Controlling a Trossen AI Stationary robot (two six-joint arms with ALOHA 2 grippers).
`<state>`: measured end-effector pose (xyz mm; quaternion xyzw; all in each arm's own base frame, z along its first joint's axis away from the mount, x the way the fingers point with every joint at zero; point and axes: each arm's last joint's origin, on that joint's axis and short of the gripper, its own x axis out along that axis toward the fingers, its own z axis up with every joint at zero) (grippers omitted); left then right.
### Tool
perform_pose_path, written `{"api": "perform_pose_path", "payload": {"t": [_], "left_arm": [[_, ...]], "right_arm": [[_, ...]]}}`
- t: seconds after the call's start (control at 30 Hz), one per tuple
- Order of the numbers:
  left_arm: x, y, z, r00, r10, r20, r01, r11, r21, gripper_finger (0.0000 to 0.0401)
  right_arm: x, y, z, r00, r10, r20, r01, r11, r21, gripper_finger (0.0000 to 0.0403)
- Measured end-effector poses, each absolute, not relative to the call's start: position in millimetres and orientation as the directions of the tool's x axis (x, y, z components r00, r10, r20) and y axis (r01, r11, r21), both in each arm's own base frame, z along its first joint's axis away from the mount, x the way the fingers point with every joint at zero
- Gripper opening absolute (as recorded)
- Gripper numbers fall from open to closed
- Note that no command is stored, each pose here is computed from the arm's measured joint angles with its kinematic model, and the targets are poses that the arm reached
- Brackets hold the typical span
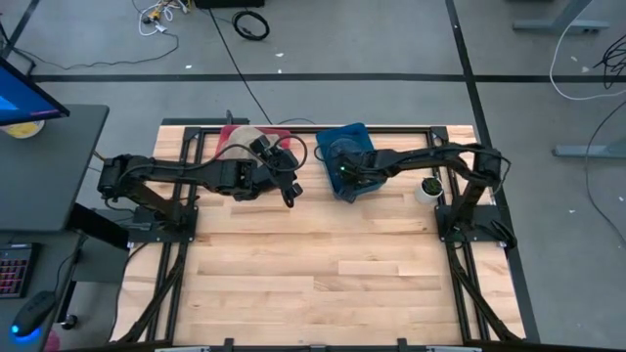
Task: Pick & Place hat
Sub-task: Put the blue cap into the blue bin
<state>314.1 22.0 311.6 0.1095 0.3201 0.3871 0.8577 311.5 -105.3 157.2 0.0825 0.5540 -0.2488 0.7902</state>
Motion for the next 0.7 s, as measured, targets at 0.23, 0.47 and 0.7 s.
{"api": "perform_pose_path", "payload": {"t": [0.23, 0.47, 0.7], "left_arm": [[314.2, 22.0, 311.6, 0.496, 0.733, -0.464, -0.595, 0.677, 0.433, 0.0183], [314.2, 22.0, 311.5, 0.496, 0.733, -0.465, -0.598, 0.677, 0.429, 0.0183], [314.1, 22.0, 311.4, 0.496, 0.733, -0.465, -0.598, 0.677, 0.43, 0.0183]], "right_arm": [[300.5, -87.1, 229.1, 0.353, -0.313, -0.882, 0.429, 0.892, -0.145, 0.0007], [281.7, -100.4, 264.2, 0.363, -0.515, -0.777, 0.557, 0.788, -0.262, 0.0006], [291.3, -113.1, 211.0, 0.373, -0.417, -0.829, 0.553, 0.817, -0.162, 0.0002]]}}
